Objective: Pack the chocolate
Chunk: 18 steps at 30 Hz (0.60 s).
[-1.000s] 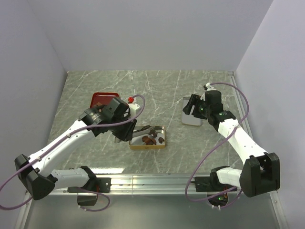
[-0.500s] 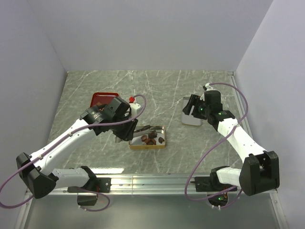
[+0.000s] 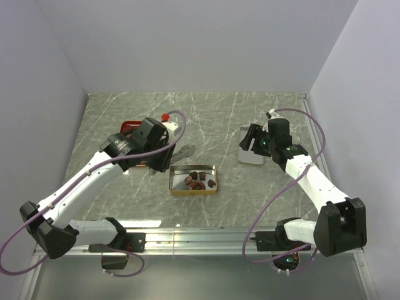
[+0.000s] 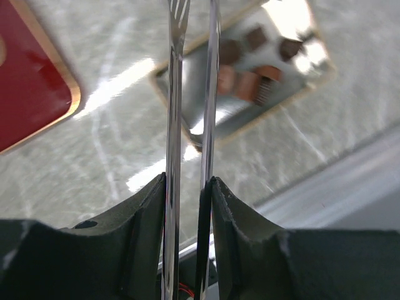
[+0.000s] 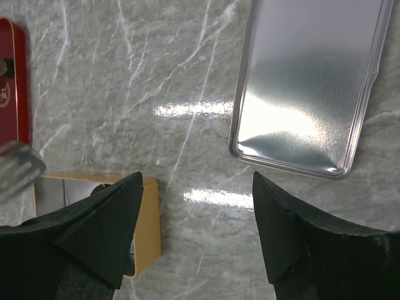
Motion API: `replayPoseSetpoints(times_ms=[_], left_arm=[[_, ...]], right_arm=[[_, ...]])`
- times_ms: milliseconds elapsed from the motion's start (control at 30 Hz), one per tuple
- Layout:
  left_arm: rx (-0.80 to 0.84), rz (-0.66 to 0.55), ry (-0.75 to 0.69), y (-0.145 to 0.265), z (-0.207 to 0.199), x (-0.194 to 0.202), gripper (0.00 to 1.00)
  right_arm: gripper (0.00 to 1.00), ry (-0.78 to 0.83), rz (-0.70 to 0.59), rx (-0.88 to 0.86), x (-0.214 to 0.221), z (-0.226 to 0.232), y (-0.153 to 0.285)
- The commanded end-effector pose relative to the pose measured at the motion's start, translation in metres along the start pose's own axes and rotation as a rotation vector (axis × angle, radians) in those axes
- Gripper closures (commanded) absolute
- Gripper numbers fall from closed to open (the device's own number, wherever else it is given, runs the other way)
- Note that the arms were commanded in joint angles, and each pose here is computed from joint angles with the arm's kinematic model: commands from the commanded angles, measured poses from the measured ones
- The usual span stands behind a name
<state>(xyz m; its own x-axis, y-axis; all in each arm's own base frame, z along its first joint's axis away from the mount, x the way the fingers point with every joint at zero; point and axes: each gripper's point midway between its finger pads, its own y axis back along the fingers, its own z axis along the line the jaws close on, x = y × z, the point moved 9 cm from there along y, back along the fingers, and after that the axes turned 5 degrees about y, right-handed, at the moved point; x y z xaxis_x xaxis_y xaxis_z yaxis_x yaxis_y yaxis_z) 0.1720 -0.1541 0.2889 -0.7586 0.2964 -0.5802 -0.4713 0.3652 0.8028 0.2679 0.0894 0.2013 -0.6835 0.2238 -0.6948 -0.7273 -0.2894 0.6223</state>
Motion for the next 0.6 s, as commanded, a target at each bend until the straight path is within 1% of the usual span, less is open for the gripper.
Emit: replayPoseSetpoints(times_ms=[0,133,267,300,367,467,567], left_arm=[[-0.172,-0.058,0.105,-0.003,0.025,-0.018,0.61],[-0.325,-0.098,0.232,-0.009,0.058,-0.033,0.61],[-0.439,-0.13,0.306,-0.015,0.077,-0.049,0.61],[-0.465,-0.121,0.314,-0.021,0.081,-0.052,0.61],[-0.503,-0.139,0.337,-0.023,0.088,-0.059,0.61],[-0.525,-0.152,0.352,-0.032,0.096,-0.071,0.6],[-0.566,-0.127,0.358,-0.041,0.104,-0.076,0.6]], right_arm=[[0.22,0.013,-0.037,-0.02,-0.002,0.003,0.004],[0.22,0.011,-0.032,-0.027,0.0,0.004,0.004],[0.22,0.009,-0.033,-0.029,0.002,0.003,0.005],[0.22,0.009,-0.031,-0.029,0.003,0.003,0.006],[0.22,0.01,-0.034,-0.03,0.004,0.003,0.007],[0.22,0.011,-0.033,-0.028,0.006,0.002,0.008],[0.22,0.011,-0.033,-0.028,0.008,0.001,0.01]])
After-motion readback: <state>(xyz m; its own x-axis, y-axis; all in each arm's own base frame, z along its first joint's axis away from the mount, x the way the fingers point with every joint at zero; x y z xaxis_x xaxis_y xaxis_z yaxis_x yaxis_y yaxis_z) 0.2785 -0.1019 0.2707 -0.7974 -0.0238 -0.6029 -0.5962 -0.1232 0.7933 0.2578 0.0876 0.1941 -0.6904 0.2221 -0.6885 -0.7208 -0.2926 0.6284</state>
